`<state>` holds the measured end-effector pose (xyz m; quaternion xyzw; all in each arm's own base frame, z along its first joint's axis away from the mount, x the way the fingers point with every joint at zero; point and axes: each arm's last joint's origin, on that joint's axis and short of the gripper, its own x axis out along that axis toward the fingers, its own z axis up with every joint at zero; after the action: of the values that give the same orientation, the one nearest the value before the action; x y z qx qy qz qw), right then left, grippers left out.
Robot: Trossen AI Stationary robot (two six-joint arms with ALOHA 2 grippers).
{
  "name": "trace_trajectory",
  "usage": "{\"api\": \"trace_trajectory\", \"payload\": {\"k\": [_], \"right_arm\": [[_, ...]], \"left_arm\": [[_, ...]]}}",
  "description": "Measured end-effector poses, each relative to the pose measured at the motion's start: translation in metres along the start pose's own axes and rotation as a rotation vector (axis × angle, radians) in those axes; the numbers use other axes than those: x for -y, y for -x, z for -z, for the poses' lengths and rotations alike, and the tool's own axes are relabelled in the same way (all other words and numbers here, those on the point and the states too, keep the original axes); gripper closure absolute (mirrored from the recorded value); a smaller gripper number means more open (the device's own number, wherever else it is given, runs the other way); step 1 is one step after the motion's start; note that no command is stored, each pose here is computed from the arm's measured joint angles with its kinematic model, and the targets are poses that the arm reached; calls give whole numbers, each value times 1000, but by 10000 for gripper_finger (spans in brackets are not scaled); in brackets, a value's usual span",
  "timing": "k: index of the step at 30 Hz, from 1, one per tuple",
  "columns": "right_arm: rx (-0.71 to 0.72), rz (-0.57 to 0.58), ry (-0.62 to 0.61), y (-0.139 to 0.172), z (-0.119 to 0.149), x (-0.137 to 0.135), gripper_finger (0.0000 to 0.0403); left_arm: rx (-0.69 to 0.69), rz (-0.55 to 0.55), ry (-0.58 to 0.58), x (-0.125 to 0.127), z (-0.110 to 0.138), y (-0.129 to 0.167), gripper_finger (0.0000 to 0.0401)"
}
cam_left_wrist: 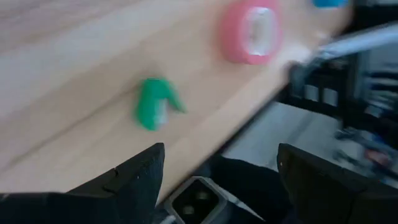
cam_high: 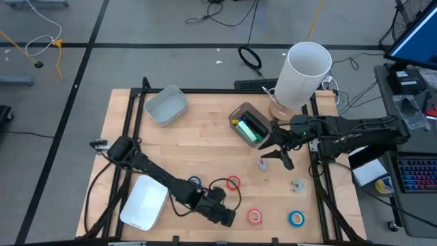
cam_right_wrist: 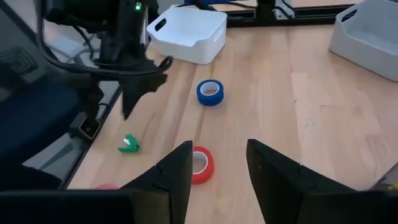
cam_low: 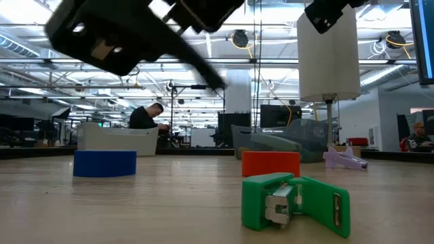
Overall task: Pick and place Stapler, Stapler remover, tape
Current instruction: Put the small green stapler into the black bin
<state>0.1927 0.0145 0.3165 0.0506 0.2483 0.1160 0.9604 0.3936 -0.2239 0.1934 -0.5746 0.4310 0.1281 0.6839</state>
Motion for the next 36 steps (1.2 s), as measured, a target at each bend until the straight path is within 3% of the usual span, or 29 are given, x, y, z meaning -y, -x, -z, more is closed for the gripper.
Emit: {"api": "trace_trajectory", "payload": {"k": [4,18,27,31,36], "right_arm": [[-24,-3,23,0,2,-1,260],[-45,-2,43,0,4,-1,256],[-47,-2,59,0,5,0,257],[-48,-2,67,0,5,0,258],[-47,-2,67,0,5,0,257]], "left_arm": [[17,-105,58,1,-5,-5,91],[-43,-176,144,-8,-18,-56,91],[-37,-276,248,-17,-20,-56,92],[-44,-320,295,-21,-22,-54,119],[-43,-334,265,-23,-24,-54,185]]}}
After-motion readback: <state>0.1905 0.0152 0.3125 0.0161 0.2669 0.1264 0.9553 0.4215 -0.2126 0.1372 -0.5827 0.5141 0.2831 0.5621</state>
